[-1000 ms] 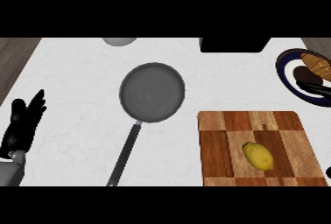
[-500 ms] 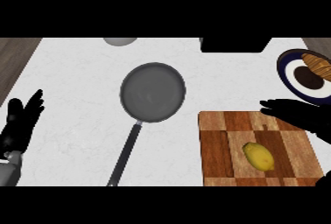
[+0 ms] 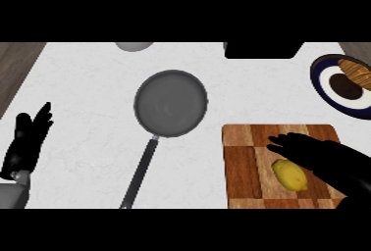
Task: Pick the lemon from the cutting board and place it in the pan
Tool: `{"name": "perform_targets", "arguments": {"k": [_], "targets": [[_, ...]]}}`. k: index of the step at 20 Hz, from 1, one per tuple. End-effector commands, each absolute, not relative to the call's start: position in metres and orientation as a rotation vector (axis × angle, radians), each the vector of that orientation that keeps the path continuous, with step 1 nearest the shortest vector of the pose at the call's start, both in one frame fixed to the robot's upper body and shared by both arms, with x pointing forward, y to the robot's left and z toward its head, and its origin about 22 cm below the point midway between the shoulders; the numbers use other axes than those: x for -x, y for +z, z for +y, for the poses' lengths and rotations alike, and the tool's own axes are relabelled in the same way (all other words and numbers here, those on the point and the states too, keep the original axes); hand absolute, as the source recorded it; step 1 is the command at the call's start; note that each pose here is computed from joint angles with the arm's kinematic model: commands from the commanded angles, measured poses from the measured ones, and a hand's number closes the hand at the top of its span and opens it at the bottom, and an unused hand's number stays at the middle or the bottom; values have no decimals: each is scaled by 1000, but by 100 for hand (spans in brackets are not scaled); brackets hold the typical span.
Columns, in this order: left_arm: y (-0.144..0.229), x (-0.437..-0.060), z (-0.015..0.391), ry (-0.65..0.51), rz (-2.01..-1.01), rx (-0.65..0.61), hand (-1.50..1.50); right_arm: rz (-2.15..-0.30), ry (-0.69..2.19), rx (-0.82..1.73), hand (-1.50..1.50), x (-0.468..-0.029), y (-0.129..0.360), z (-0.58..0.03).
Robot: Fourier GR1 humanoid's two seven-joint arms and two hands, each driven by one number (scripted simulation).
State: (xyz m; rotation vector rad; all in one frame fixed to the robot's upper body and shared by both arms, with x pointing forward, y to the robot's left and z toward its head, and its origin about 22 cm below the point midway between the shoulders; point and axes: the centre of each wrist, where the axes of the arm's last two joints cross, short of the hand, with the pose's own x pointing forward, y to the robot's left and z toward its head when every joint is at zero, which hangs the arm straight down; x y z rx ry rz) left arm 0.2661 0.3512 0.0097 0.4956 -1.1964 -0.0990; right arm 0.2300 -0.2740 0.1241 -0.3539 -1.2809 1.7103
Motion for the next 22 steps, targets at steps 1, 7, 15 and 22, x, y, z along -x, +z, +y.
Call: {"name": "perform_targets", "arguments": {"k": [1,7,15,22], "targets": [[16,-279,327,-106,-1202,-509,0,-1259,1722,398,-150,-225,102,-289],[13,-276,351,-86,-1207,-501,0,-1229,1749,464,-150,-225,102,-289],[4,-263,348,-101,-1195,-487,0,-1195,1783,450,-150,-231,68,-278],[8,-276,331,-87,-1216,-497,0,-1196,1786,443,-150,-237,72,-279]]}}
